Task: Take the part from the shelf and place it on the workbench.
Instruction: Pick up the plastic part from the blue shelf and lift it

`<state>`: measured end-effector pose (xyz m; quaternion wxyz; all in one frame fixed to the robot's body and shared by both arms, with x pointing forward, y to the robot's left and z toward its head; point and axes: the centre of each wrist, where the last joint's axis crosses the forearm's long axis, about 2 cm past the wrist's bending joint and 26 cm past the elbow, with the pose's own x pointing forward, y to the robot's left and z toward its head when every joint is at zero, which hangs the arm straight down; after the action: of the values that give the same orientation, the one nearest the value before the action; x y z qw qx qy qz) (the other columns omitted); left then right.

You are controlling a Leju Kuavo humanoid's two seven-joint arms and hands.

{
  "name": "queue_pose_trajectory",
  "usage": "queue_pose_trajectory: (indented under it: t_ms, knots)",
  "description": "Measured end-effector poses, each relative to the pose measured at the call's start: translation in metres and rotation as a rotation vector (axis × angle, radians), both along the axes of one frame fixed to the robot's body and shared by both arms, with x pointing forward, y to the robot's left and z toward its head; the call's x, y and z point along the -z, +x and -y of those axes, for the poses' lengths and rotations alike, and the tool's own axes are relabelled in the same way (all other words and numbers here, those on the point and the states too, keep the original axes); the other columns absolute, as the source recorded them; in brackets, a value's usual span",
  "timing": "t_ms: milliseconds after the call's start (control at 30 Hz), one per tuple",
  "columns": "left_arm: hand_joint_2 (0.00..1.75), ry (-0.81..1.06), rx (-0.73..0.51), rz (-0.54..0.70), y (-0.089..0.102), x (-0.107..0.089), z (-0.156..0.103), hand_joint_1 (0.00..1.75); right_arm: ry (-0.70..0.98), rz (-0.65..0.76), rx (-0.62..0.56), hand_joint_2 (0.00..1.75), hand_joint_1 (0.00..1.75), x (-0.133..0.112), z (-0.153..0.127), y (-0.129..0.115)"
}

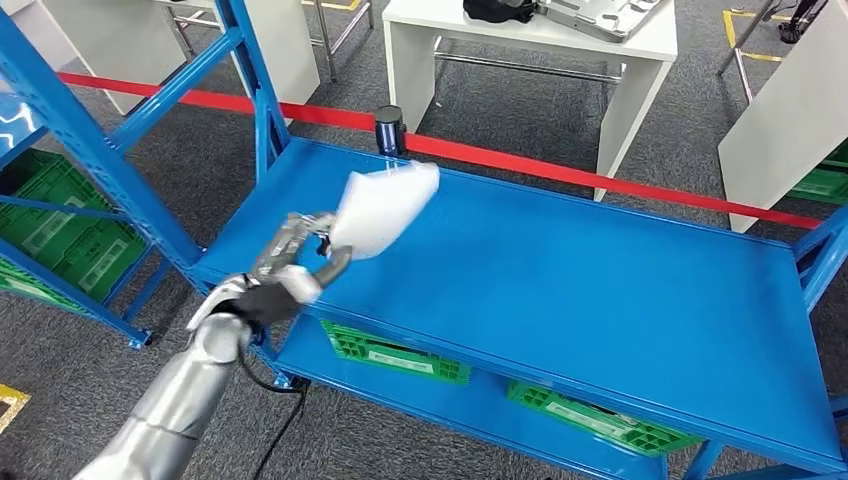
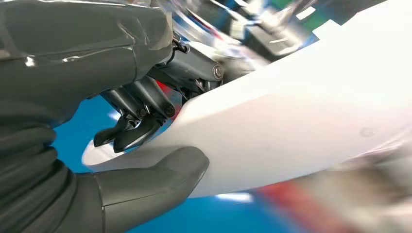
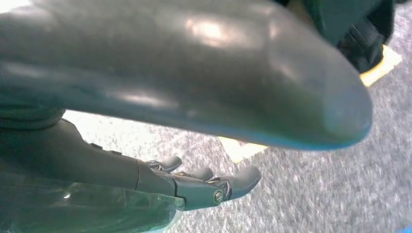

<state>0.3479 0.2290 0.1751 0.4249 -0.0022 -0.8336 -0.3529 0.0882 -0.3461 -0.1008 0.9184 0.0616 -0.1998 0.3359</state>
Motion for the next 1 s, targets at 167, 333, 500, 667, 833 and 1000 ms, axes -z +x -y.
queue_pose_trajectory:
  t_ms: [167, 333, 500, 667, 833, 1000]
  knots:
    - [1.75, -0.377, 0.196, 0.087, -0.024, -0.035, 0.004, 1.75, 0.000, 0.006, 0.023, 0.00, 0.00, 0.001, -0.001, -0.004]
    - [1.75, -0.595, 0.414, 0.165, -0.050, -0.059, 0.009, 1.75, -0.015, 0.011, 0.038, 0.00, 0.00, 0.002, -0.002, -0.011]
    - [1.75, -0.752, 0.644, 0.236, -0.074, -0.089, 0.014, 1.75, -0.023, 0.020, 0.044, 0.00, 0.00, 0.004, -0.007, -0.015]
    - [1.75, -0.777, 0.798, 0.311, -0.095, -0.113, 0.022, 1.75, -0.026, 0.001, 0.056, 0.00, 0.00, 0.005, -0.010, -0.021]
    - [1.75, -0.793, 0.868, 0.325, -0.107, -0.121, 0.030, 1.75, -0.057, -0.025, 0.070, 0.00, 0.00, 0.005, -0.004, -0.028]
    - [1.75, -0.805, 0.924, 0.296, -0.112, -0.120, 0.037, 1.75, -0.176, -0.136, 0.134, 0.00, 0.00, 0.005, 0.013, -0.037]
